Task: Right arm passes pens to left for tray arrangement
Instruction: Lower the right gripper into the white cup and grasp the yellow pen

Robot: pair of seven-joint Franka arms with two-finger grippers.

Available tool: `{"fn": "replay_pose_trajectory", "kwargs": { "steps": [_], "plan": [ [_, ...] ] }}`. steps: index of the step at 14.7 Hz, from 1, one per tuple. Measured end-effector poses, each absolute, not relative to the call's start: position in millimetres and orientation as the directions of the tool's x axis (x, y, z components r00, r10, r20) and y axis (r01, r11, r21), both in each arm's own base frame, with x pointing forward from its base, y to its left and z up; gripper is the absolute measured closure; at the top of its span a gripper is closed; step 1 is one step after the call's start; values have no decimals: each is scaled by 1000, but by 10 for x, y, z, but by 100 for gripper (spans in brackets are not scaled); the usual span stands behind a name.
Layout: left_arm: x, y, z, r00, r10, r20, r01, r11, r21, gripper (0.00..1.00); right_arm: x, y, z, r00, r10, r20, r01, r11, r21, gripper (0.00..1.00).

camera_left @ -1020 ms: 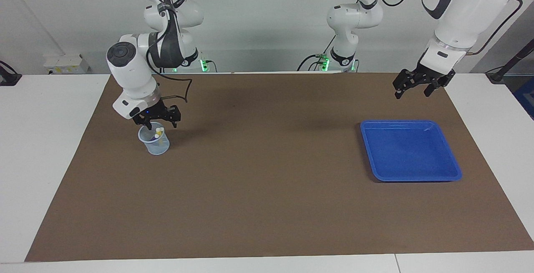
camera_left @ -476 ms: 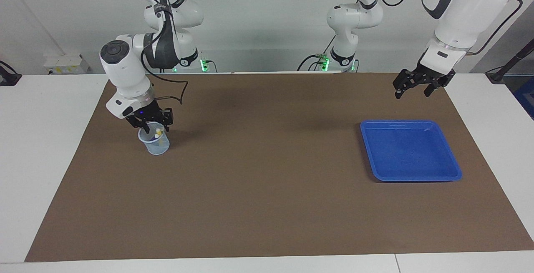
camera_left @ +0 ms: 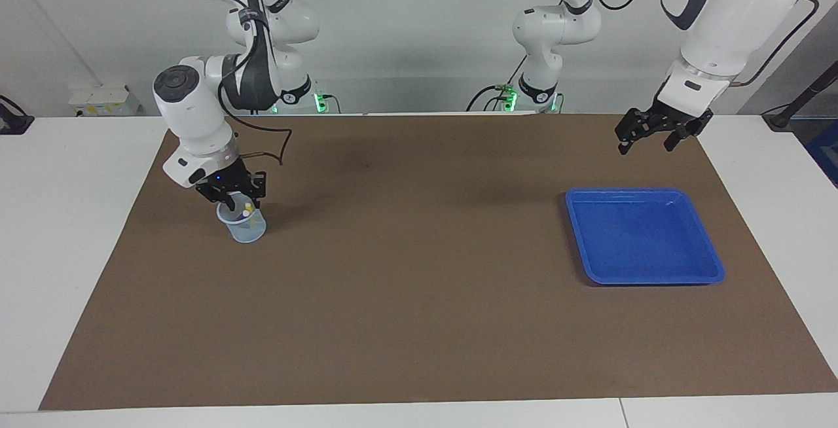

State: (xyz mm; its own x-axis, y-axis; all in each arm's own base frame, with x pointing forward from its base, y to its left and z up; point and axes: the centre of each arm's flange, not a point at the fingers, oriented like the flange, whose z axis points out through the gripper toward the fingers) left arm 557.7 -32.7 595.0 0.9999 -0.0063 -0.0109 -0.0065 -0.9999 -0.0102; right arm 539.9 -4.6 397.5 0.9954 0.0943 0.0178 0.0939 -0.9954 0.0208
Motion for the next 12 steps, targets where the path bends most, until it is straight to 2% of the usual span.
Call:
{"fn": "replay_pose_trajectory", "kwargs": {
  "steps": [1,3,4,6,12],
  "plan": [
    [5576,-324,5948,1000,-3,-12,-3,-1000,-10,0,5396,-55,3969,996,93,16,92,-996,21,51],
    [5575,-310,5946,1000,13,-14,13,-1000,-11,0,5393,-60,3964,996,92,15,91,-996,21,69],
    [5575,-303,5945,1000,24,-14,24,-1000,-11,0,5393,-60,3963,996,92,15,91,-996,21,70],
    [5575,-296,5943,999,36,-15,36,-999,-11,0,5393,-62,3966,996,92,16,91,-996,21,82],
    [5539,-291,5883,995,92,-42,92,-996,-16,0,5390,-66,3966,996,91,10,90,-996,20,82]
  ]
}}
